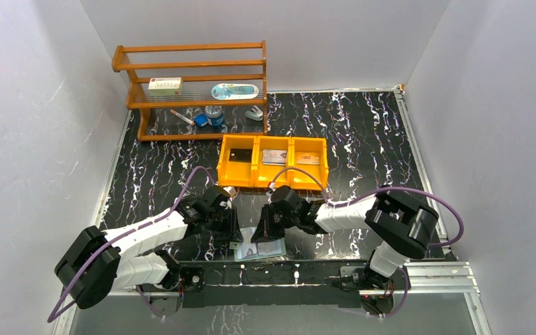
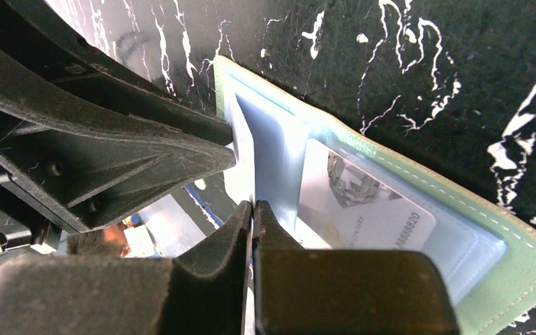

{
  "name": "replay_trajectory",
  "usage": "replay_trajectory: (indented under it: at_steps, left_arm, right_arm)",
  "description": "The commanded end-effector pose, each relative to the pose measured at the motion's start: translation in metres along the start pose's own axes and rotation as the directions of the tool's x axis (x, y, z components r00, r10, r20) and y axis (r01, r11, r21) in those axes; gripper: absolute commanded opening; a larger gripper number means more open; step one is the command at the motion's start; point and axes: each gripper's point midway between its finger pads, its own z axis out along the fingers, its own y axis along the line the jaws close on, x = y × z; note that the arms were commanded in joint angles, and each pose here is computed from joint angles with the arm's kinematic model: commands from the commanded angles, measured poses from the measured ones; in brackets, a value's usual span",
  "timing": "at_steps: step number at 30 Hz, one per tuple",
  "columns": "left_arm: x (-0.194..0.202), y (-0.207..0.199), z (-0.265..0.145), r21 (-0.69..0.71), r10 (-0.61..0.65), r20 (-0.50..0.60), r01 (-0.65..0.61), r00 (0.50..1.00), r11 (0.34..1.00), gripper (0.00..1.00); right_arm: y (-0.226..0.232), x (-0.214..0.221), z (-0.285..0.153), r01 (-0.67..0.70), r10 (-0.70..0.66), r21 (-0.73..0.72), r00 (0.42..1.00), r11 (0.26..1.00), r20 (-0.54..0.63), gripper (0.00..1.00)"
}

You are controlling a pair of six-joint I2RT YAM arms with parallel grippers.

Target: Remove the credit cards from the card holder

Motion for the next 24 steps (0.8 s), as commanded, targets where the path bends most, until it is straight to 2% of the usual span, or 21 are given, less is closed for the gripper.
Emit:
replay_trajectory:
  at_steps: [1,14,20,24]
  left_arm:
    - [0.0178,0.0209,0.0033,-0.067,-0.007,-0.055,0.003,0.998,0.998,0.19]
    - [0.0188,0.0259,0.0051,-0.088,-0.002,-0.061,-0.003,0.998,0.996,0.18]
    - [0.0188,0.0260,0.0051,-0.090,0.001,-0.061,-0.007,0.998,0.996,0.18]
    - [0.0191,0.0261,0.0050,-0.091,0.001,-0.063,-0.007,0.998,0.996,0.18]
  right_arm:
    - [0.0127,-0.0038,-0.0094,0.022,-0.020,-0.056,0.999,0.998,0.032,0.09]
    - [0.0053,0.0048,-0.0131,0.002,-0.004,-0.083,1.000,0.997,-0.029,0.15]
    - [0.0099,0.0044,-0.0123,-0.010,0.006,-0.109,0.999,0.994,-0.033,0.28]
    - [0.0130,0.0060,-0.0132,-0.006,0.001,-0.127,0.999,0.992,-0.043,0.28]
